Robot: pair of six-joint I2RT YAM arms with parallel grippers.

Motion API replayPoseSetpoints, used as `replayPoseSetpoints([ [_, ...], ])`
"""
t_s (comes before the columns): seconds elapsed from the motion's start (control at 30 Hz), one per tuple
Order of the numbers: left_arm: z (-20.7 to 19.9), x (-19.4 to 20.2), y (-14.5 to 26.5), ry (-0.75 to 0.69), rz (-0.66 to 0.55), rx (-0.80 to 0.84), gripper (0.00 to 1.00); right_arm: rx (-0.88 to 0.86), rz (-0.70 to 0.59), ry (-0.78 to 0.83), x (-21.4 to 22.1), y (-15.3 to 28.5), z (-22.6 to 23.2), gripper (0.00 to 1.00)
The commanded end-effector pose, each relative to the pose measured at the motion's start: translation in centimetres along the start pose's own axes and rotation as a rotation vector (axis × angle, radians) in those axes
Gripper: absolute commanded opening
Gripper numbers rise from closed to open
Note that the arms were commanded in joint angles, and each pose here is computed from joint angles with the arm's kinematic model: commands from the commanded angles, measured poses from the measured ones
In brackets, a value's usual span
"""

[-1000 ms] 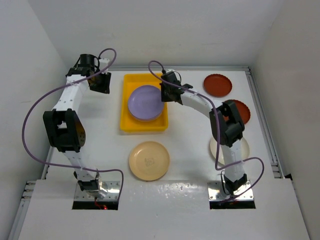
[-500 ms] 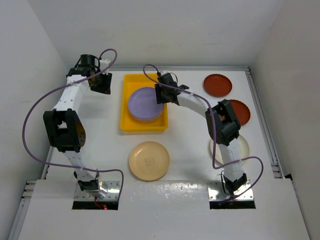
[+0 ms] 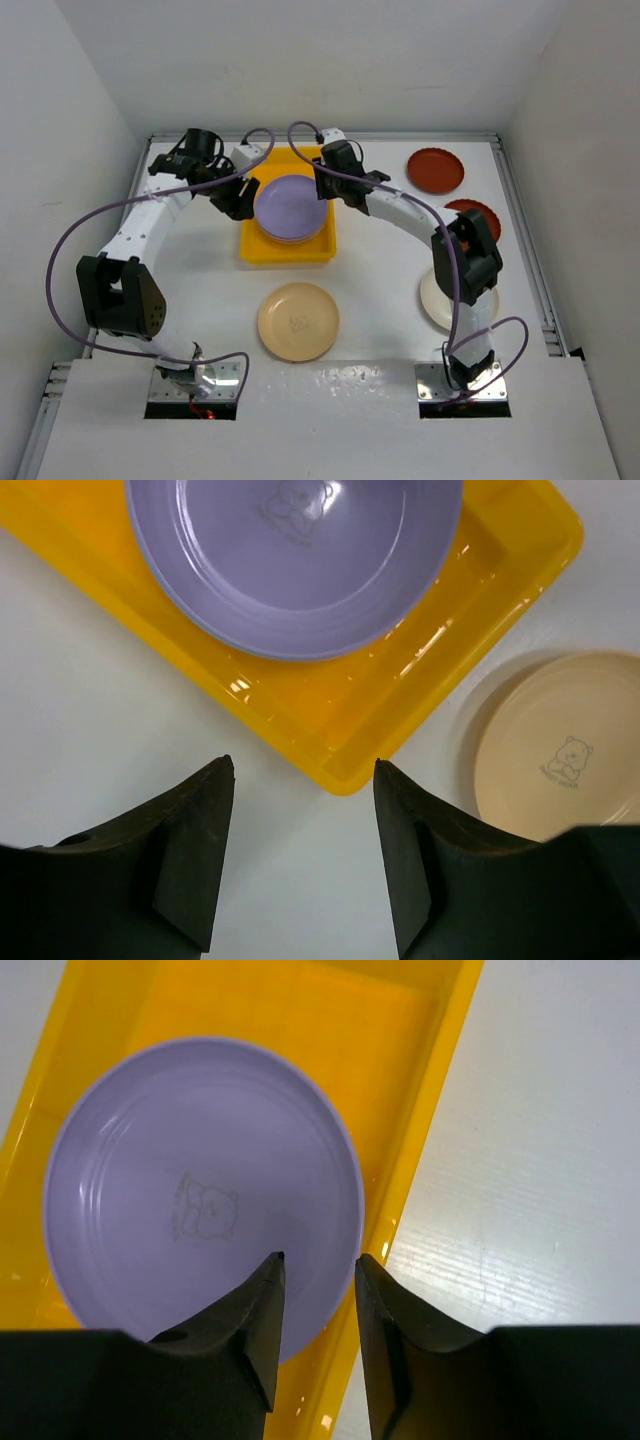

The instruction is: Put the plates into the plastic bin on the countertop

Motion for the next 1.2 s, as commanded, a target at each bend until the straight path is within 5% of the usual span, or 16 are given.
replayPoseSetpoints([
  [0.0, -0.9, 1.2, 0.3, -0.007, 0.012, 0.037, 0.60, 0.016, 0.009, -0.018, -0.3, -1.7, -0.1, 0.34],
  [0.37, -1.8, 2.9, 0.9, 0.003, 0.050, -0.008, 0.60, -0.011, 0.013, -0.007, 0.2, -6.1, 0.6, 0.14],
  [0.7, -1.6, 2.8, 0.1, 0.018, 0.047, 0.017, 0.60, 0.033, -0.026, 0.019, -0.4, -4.1, 0.0, 0.16],
  [0.9, -6.2, 2.1, -1.7, -0.123, 0.062, 0.195, 0.60, 0.022, -0.084, 0.053, -2.4, 0.0, 0.6, 0.20],
  [1.0, -9.8, 4.3, -3.6, -0.212, 0.193, 0.255, 0.60, 0.002, -0.186, 0.016, -4.3, 6.1, 0.3, 0.24],
  [1.17, -11.8, 10.0, -4.1, -0.251, 0.373, 0.257, 0.64, 0.070, -0.238, 0.001, -0.8, 11.4, -2.6, 0.39],
])
Point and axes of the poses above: each gripper's point midway between its finger pads, its own y axis back along the fingers, its own z axis along the line the jaws close on, x = y × z, the point moved 8 cm from there along y, back along the fingers, and after that the axes turned 5 degrees about -y, right-handed, at the moved point
